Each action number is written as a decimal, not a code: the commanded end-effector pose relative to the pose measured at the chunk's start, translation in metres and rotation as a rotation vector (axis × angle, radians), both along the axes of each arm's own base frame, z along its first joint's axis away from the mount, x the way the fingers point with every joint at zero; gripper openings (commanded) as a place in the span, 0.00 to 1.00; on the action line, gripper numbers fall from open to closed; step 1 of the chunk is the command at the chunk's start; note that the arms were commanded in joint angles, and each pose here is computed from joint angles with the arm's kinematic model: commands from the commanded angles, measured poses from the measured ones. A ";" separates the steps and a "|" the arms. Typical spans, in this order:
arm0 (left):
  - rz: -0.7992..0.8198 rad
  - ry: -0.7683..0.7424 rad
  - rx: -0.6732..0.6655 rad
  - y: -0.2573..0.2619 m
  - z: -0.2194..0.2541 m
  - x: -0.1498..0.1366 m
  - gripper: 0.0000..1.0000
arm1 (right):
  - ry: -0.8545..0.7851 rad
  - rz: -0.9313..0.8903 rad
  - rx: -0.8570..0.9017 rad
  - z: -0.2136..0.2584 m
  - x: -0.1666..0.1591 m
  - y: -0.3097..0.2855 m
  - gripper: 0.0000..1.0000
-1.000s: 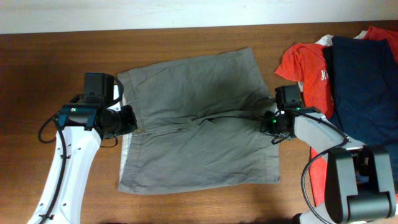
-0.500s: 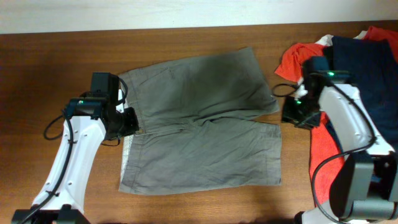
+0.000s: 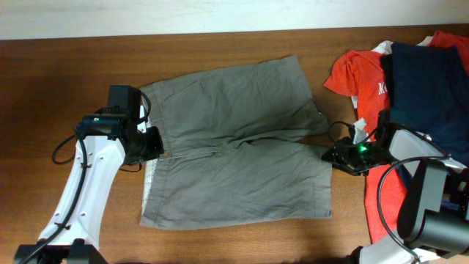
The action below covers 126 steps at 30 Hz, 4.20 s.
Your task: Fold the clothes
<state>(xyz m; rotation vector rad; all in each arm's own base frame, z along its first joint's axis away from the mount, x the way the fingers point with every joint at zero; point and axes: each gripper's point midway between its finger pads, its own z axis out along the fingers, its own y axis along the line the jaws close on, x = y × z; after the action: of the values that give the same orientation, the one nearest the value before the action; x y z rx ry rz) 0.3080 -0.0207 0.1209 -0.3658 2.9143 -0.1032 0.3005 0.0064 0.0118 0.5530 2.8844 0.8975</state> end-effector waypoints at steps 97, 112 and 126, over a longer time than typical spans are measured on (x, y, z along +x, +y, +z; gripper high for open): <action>-0.009 0.001 0.008 0.002 -0.002 0.000 0.24 | -0.064 0.385 -0.622 0.040 -0.037 0.123 0.48; -0.007 0.001 0.018 0.004 -0.002 0.000 0.24 | 0.070 -0.079 -0.175 0.051 0.000 0.029 0.43; -0.007 0.011 0.018 0.004 -0.003 -0.002 0.24 | 0.158 -0.362 0.143 0.002 -0.020 0.050 0.41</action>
<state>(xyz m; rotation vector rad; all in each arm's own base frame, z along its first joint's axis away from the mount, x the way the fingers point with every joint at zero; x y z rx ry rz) 0.3066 -0.0192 0.1198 -0.3678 2.9191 -0.0901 0.2833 0.0546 0.0137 1.1261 2.7367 1.0085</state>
